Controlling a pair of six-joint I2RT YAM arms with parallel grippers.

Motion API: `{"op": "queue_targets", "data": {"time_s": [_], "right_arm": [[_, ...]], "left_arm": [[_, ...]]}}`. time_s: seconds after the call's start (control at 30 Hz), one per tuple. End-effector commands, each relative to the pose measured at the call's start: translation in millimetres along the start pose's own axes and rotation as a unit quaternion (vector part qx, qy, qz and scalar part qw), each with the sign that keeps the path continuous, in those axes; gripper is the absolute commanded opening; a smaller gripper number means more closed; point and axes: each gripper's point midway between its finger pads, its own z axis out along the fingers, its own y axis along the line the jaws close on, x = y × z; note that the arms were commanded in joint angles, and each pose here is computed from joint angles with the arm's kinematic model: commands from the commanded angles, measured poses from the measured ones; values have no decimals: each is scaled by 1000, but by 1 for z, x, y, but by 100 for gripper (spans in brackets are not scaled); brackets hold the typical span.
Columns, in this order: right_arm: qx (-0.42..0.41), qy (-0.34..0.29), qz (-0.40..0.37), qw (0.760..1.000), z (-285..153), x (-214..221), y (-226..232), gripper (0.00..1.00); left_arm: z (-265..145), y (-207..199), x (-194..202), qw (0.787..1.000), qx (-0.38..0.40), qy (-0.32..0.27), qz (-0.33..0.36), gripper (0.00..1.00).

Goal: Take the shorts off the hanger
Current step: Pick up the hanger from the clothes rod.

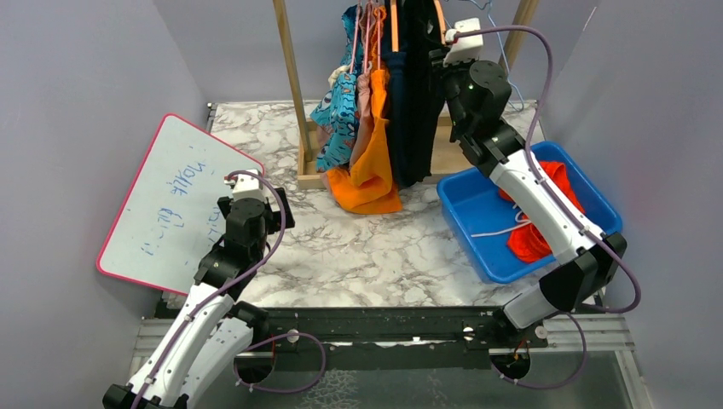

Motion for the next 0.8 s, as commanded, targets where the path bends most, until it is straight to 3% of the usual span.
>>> {"op": "queue_targets", "data": {"time_s": [0.0, 0.37, 0.43, 0.53, 0.67, 0.77], "right_arm": [[40, -98, 33, 994, -18, -69, -33, 1], [21, -117, 47, 992, -32, -76, -33, 1], [-6, -101, 49, 994, -33, -71, -23, 1], [-47, -27, 64, 996, -38, -38, -7, 3], [-89, 78, 75, 990, -52, 13, 5, 34], [-118, 113, 81, 983, -59, 21, 13, 59]], "left_arm": [[-2, -2, -10, 1000, 8, -16, -4, 99], [-2, -3, -10, 1000, 10, -16, -5, 99], [-2, -2, -10, 1000, 9, -17, -6, 99], [-3, -2, -11, 1000, 9, -20, -7, 99], [-4, -2, -11, 1000, 11, -21, -9, 99], [-3, -5, -10, 1000, 17, -15, -6, 99]]}}
